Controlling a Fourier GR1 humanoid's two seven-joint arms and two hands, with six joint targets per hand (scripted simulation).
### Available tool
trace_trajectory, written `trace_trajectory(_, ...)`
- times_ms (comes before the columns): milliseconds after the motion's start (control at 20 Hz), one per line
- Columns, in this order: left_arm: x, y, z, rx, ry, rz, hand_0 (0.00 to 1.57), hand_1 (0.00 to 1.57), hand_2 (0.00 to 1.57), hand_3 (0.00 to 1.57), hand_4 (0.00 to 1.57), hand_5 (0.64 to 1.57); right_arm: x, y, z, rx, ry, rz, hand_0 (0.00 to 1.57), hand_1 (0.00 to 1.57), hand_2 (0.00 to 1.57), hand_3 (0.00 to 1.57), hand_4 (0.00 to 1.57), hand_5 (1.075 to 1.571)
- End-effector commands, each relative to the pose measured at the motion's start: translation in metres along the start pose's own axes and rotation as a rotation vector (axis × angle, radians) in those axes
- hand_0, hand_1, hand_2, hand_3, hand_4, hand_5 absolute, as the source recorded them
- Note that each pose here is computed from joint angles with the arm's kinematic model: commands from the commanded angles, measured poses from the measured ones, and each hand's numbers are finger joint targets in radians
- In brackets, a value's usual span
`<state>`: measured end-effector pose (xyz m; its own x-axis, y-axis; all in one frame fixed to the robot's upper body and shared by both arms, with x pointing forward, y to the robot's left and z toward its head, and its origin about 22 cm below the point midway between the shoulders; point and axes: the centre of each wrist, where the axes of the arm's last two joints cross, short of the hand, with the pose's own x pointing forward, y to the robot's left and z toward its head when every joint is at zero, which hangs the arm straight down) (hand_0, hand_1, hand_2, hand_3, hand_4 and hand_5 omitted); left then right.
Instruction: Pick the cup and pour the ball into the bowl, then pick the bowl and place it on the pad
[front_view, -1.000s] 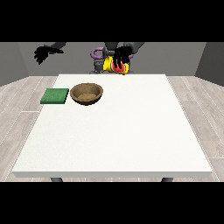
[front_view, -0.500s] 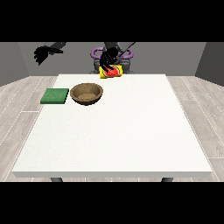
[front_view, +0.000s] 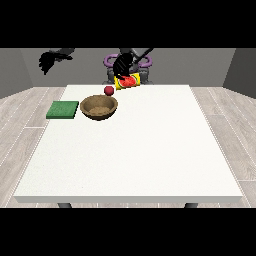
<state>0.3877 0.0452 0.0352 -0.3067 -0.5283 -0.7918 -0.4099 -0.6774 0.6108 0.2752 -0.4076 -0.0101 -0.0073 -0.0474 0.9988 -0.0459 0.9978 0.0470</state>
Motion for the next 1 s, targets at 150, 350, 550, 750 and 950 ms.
trace_trajectory(150, -0.050, -0.010, 0.003, 0.064, 0.447, 0.741, 1.30, 1.30, 1.57, 1.57, 1.57, 1.190, -0.001, -0.011, 0.009, -0.090, -0.008, -0.023, 0.00, 0.00, 0.00, 0.00, 0.00, 1.567)
trace_trajectory(350, -0.050, -0.017, 0.016, 0.139, 0.604, 1.160, 1.02, 1.02, 1.26, 0.94, 1.39, 1.300, -0.014, -0.013, 0.023, -0.137, 0.028, -0.017, 0.00, 0.00, 0.00, 0.00, 0.22, 1.565)
trace_trajectory(550, -0.043, -0.035, 0.041, 0.161, 0.796, 1.581, 0.00, 0.00, 0.00, 0.00, 0.42, 1.561, 0.001, 0.019, -0.012, -0.052, -0.063, -0.051, 0.00, 0.00, 0.00, 0.00, 0.35, 1.567)
trace_trajectory(750, -0.050, -0.032, 0.058, 0.315, 0.724, 1.888, 0.00, 0.00, 0.00, 0.00, 0.00, 1.556, 0.001, 0.039, -0.025, -0.078, -0.098, -0.038, 0.00, 0.00, 0.00, 0.00, 0.29, 1.570)
trace_trajectory(950, -0.038, -0.036, 0.078, 0.433, 0.533, 2.064, 0.00, 0.00, 0.00, 0.00, 0.00, 1.565, 0.001, 0.069, -0.042, -0.161, -0.110, -0.046, 0.00, 0.00, 0.00, 0.00, 0.21, 1.571)
